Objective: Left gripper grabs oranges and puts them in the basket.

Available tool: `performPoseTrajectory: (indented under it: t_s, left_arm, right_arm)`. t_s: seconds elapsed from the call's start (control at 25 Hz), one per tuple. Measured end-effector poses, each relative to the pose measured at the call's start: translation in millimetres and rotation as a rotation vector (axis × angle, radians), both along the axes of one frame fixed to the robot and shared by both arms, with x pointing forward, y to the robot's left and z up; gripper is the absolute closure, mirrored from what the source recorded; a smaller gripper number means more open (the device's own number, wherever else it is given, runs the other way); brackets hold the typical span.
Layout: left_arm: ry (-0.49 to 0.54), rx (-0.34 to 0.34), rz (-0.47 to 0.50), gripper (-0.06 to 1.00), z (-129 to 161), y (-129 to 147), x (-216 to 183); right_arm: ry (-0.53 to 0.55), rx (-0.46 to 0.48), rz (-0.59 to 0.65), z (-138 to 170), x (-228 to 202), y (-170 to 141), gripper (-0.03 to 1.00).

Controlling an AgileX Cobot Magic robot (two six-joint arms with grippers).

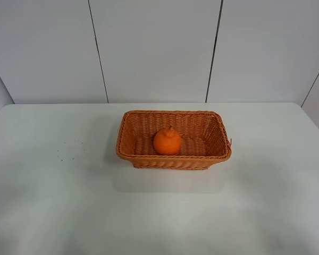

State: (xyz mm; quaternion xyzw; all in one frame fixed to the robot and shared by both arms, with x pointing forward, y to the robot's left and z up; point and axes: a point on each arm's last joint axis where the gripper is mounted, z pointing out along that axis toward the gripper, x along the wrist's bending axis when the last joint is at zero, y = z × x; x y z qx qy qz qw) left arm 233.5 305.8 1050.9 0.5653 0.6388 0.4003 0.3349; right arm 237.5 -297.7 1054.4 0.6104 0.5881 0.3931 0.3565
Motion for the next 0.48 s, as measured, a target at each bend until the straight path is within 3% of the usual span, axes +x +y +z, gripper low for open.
performPoseTrajectory:
  t_s: [0.48]
  left_arm:
    - [0.001,0.008,0.005,0.16,0.1,0.8,-0.1]
  right_arm:
    - [0.000,0.000,0.000,0.0,0.0,0.0,0.27]
